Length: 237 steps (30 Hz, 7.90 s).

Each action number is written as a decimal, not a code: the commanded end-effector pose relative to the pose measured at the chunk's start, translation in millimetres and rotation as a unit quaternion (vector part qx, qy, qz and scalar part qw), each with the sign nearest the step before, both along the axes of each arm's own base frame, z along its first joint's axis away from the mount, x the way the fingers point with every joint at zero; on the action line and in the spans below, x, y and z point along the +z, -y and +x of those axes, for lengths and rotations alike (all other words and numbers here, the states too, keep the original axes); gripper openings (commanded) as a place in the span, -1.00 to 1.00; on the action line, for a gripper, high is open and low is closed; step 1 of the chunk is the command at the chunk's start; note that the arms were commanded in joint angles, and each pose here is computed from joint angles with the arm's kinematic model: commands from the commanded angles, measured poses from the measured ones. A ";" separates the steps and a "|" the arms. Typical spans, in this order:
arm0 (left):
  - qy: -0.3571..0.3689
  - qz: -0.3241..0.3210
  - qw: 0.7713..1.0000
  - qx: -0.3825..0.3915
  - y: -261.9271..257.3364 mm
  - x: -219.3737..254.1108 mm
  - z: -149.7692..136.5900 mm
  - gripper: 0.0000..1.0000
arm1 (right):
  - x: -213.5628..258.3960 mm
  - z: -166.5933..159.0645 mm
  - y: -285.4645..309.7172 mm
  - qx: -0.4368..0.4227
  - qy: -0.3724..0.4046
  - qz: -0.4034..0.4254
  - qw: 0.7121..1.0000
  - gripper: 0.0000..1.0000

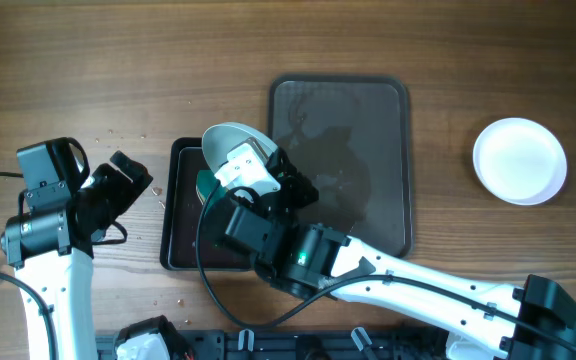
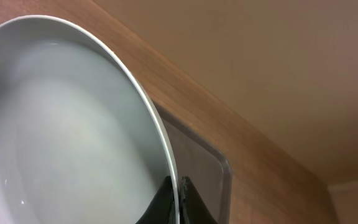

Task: Clean dirty plates on tray and stack at the side
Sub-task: 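Hold the plate tilted over the sponge tray with the right gripper, then carry the plate right and set it on the stacked plates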

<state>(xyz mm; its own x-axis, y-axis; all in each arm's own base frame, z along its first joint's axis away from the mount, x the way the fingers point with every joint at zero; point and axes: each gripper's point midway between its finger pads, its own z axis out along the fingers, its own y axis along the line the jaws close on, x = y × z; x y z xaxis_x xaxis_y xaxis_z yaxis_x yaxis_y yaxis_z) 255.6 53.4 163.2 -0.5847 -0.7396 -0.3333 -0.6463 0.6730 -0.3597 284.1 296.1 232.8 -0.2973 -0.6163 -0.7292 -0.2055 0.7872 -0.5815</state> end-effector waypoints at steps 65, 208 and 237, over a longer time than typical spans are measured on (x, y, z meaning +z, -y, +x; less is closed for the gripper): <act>0.008 0.005 1.000 0.011 -4.4 6.5 1.1 1.00 | 38.1 -0.1 -34.8 0.074 0.055 -0.046 0.995 -0.91; 0.008 0.005 1.000 0.011 -4.4 6.5 1.1 1.00 | -132.7 -13.2 530.4 -0.652 -0.203 0.461 0.566 -0.91; 0.008 0.005 1.000 0.011 -4.4 6.5 1.1 1.00 | -38.6 10.3 227.1 -0.156 -0.410 0.420 0.795 -0.22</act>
